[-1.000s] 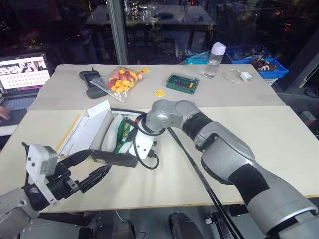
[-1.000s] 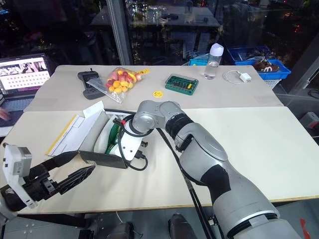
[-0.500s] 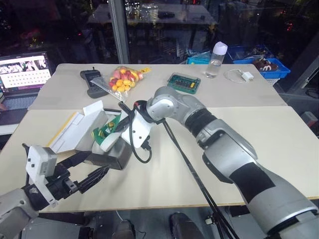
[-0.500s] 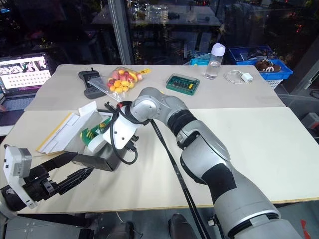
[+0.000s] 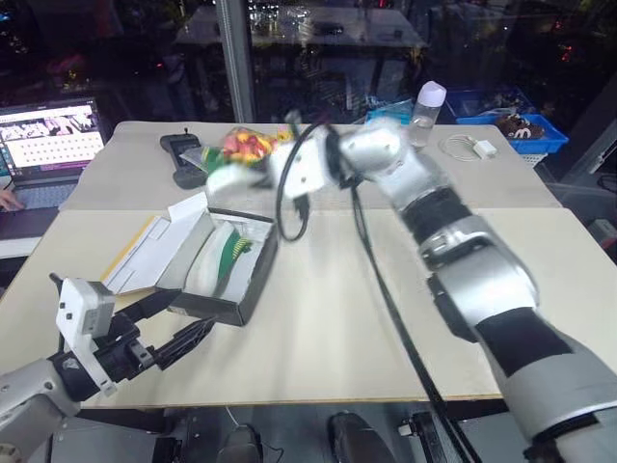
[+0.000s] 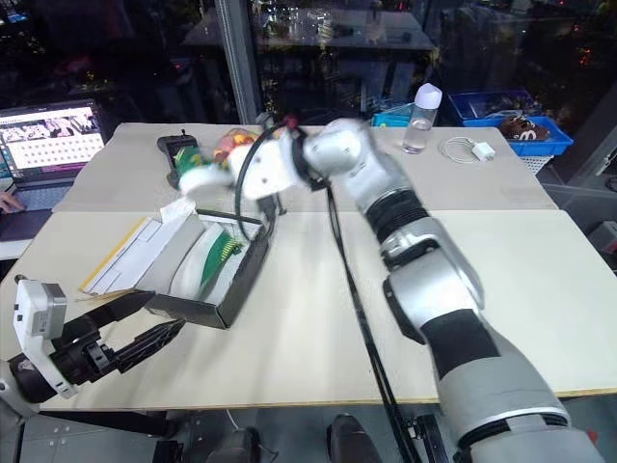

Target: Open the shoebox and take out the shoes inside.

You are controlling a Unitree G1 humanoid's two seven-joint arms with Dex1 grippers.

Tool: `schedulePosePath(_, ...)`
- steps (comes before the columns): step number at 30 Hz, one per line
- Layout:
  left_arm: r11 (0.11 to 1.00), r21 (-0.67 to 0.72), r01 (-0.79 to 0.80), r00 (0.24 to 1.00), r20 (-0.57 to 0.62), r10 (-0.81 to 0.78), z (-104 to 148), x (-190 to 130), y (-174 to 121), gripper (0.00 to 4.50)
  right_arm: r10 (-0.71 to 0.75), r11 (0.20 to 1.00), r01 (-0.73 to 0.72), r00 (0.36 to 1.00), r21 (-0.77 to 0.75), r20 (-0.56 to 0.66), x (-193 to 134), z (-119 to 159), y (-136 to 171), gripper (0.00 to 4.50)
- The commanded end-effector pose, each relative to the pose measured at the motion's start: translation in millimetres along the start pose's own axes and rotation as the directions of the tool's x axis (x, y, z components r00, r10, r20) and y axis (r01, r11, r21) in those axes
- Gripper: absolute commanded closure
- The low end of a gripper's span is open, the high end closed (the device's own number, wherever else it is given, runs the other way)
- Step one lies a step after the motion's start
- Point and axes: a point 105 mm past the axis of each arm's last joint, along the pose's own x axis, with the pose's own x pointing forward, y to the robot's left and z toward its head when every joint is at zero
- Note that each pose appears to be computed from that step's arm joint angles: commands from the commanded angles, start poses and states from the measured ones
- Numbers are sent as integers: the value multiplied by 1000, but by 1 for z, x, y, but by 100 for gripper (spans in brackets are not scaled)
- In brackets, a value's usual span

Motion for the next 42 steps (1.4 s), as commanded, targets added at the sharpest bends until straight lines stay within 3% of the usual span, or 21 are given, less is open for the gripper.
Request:
schedulePosePath(1, 1000, 24, 7, 999, 31, -7, 6, 2, -3, 0, -201, 969, 227, 953, 96, -228, -45, -50, -12, 423)
schedulePosePath(5, 1000, 25, 11, 999, 34, -11, 7, 5, -2, 0, -187, 946, 292, 845, 141, -501, -85, -106, 20, 423)
schedulePosePath(9, 999, 25, 22, 999, 39, -23, 9, 9, -3, 0, -171, 924, 364, 662, 114, -729, -127, -152, 59, 423)
schedulePosePath(12, 999, 25, 26, 999, 40, -27, 9, 11, -2, 0, -167, 952, 307, 531, 5, -831, -150, -171, 82, 423)
schedulePosePath(15, 999, 25, 31, 999, 42, -32, 9, 14, 0, 0, -157, 974, 217, 457, -62, -875, -161, -182, 106, 423)
schedulePosePath(23, 999, 23, 36, 998, 50, -37, 8, 17, 0, 0, 22, 984, 137, 535, 113, -845, -126, -174, 183, 423)
schedulePosePath(26, 999, 24, 33, 998, 54, -34, 8, 16, 1, 0, 60, 977, 140, 550, 163, -833, -120, -170, 191, 423)
schedulePosePath(27, 999, 25, 32, 998, 55, -34, 8, 16, 1, 0, 87, 963, 162, 567, 214, -819, -116, -167, 196, 346)
schedulePosePath(29, 999, 27, 31, 998, 56, -32, 8, 16, 1, 0, 137, 942, 168, 597, 290, -791, -111, -161, 204, 304)
schedulePosePath(35, 999, 32, 26, 998, 62, -28, 11, 17, 0, 0, 239, 869, 158, 696, 469, -677, -99, -137, 206, 101)
schedulePosePath(39, 999, 33, 23, 998, 63, -25, 12, 17, 0, 0, 255, 827, 138, 771, 544, -584, -97, -116, 185, 101)
schedulePosePath(42, 999, 33, 18, 998, 64, -20, 12, 17, 1, 0, 193, 817, 120, 865, 564, -464, -93, -88, 142, 101)
